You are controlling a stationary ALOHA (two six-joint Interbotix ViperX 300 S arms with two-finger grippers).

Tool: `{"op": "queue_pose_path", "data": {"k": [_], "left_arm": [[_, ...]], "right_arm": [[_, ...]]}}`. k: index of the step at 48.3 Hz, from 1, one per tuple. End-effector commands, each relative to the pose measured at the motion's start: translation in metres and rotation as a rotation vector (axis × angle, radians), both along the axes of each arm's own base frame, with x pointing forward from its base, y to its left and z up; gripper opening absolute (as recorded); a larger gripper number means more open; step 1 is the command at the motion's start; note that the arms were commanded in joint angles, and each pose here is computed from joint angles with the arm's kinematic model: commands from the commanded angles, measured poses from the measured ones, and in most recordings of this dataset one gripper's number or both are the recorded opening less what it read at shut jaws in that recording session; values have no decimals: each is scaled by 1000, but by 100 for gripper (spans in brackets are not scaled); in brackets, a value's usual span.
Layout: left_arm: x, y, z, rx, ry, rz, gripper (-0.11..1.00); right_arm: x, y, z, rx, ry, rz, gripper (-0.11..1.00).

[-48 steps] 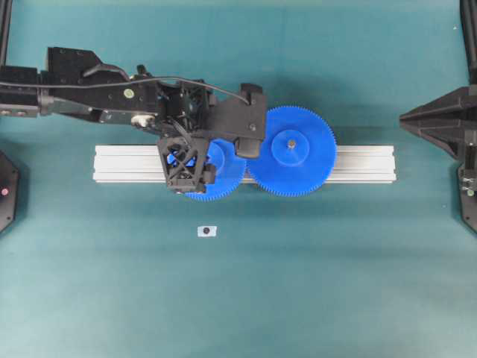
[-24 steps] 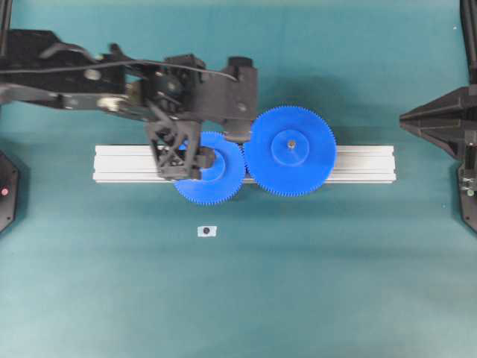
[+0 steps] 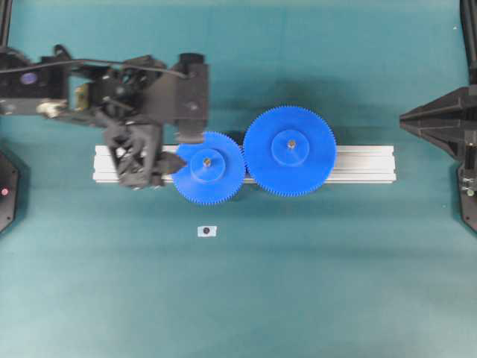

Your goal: Insert the small gear onto the shaft.

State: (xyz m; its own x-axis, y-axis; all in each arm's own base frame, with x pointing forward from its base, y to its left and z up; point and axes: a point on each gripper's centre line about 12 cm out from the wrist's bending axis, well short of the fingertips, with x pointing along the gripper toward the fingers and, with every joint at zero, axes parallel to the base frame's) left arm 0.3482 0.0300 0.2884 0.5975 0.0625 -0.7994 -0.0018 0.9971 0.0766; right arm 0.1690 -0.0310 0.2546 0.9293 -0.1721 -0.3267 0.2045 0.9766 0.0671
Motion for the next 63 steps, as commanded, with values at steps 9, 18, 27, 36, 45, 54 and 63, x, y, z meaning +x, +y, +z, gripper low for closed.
{"op": "queue_pose_path", "data": {"k": [9,18,27,36,45,54,63], "left_arm": [[-29,-7,23,-9,-124,8,85],[-48,-14,15,-11,-158,-7,85],[-56,-18,22,-29,-284,-4,85],[-67,-19,18,-40,-329,6,85],[-67,-19,12,-38,-332,3,85],[-67,-19,10,-38,-372,3,85],[-68,-20,6,-41,-364,3,85]], "right_arm": [[0,-1,3,9,-8,-6,27],[0,0,1,12,2,-7,27],[1,1,5,15,-9,0,27],[1,2,3,15,-7,7,27],[1,2,2,16,-4,9,27],[0,3,-4,22,12,10,27],[0,3,-3,19,8,13,27]]}}
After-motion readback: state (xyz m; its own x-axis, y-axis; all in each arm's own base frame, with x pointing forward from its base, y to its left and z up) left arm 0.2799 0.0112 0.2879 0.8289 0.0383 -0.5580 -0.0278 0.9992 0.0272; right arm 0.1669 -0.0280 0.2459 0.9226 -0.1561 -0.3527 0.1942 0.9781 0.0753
